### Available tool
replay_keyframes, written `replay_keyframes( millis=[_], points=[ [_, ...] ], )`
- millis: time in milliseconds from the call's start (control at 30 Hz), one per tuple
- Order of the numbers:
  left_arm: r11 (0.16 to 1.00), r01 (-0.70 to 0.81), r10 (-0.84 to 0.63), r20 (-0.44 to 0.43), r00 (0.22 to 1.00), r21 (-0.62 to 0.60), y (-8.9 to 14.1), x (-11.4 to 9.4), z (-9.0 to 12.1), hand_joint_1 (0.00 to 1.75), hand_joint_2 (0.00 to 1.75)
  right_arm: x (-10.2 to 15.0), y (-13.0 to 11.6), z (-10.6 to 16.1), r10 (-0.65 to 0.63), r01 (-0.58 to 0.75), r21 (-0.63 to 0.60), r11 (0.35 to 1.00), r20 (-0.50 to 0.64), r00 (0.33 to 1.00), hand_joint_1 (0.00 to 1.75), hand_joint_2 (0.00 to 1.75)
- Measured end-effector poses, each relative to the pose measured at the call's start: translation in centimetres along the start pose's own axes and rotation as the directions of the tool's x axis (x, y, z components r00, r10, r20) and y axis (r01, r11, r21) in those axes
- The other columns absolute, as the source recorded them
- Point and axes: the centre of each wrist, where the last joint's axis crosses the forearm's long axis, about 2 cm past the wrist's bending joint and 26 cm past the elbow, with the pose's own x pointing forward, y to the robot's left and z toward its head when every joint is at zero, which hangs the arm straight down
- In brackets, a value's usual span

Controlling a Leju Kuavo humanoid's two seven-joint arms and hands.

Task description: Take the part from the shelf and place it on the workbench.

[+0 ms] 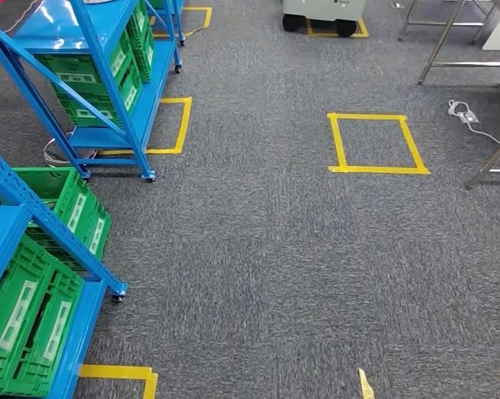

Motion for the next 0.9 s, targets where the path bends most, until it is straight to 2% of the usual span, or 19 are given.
replay_keyframes(
  millis=[900],
  points=[
    [1.000,-0.001,0.001,0.002,1.000,0.009,0.03,0.06,-0.01,0.00,0.00,-0.02,-0.03,0.00,0.010,-0.010,0.002,1.000,0.002,1.000,0.00,0.00]
  ],
)
